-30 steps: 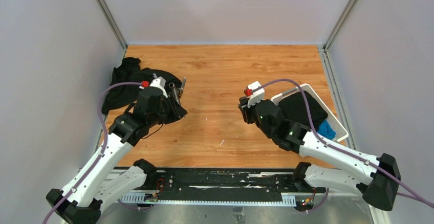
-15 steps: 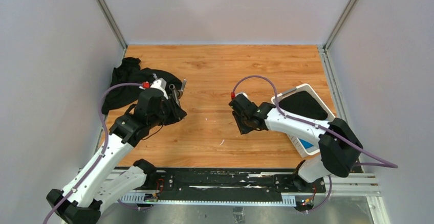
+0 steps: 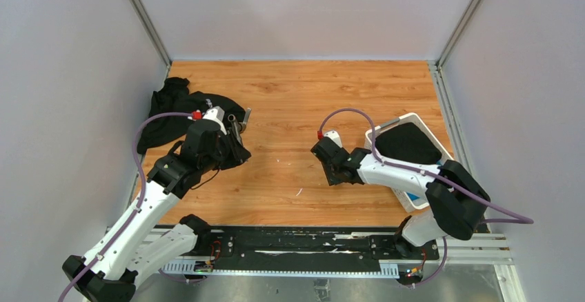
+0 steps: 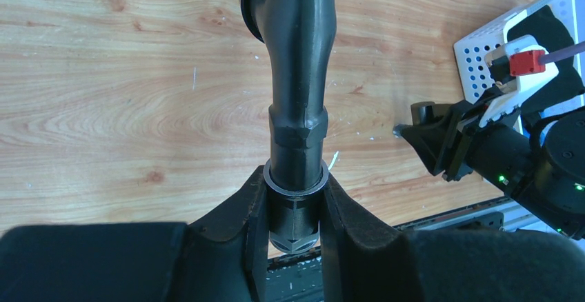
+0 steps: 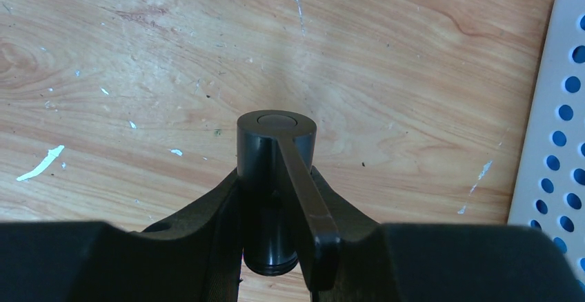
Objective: Install the water faucets
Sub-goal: Place the water faucet at the center of the board.
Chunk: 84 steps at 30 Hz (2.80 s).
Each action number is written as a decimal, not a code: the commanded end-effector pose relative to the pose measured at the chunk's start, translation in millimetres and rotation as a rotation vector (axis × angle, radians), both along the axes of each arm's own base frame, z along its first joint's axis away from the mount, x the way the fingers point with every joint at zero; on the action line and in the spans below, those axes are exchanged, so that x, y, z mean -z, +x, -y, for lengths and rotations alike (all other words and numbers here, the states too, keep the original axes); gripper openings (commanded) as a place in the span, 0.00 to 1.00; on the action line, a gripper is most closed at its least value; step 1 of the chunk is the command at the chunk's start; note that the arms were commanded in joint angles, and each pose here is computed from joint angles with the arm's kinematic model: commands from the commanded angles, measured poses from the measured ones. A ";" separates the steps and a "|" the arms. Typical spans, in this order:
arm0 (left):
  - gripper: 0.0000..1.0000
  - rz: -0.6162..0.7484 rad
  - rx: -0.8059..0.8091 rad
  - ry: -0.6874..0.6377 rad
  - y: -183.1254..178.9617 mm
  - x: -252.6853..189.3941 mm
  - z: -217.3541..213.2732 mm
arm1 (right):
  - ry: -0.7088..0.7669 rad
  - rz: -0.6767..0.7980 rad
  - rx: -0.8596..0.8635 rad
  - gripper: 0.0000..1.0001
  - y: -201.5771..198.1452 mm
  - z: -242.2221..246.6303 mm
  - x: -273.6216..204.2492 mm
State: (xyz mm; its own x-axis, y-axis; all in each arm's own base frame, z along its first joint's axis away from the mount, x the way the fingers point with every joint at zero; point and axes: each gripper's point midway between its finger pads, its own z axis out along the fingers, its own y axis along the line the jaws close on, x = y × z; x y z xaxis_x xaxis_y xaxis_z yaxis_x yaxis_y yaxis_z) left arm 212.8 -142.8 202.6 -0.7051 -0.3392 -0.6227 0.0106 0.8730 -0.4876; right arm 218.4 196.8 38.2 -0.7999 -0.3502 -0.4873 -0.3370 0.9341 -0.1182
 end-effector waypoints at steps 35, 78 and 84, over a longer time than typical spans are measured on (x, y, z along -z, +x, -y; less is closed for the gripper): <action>0.00 0.081 0.010 -0.016 4.1 -18.4 0.2 | 0.072 0.048 -0.048 0.55 1.0 -11.2 -15.1; 0.00 0.058 0.035 0.272 48.2 144.5 14.0 | 0.128 -0.055 -0.057 0.69 3.6 3.0 -24.9; 0.00 0.005 0.010 0.328 51.0 158.4 9.1 | 0.118 -0.060 -0.049 0.69 3.0 5.5 -21.4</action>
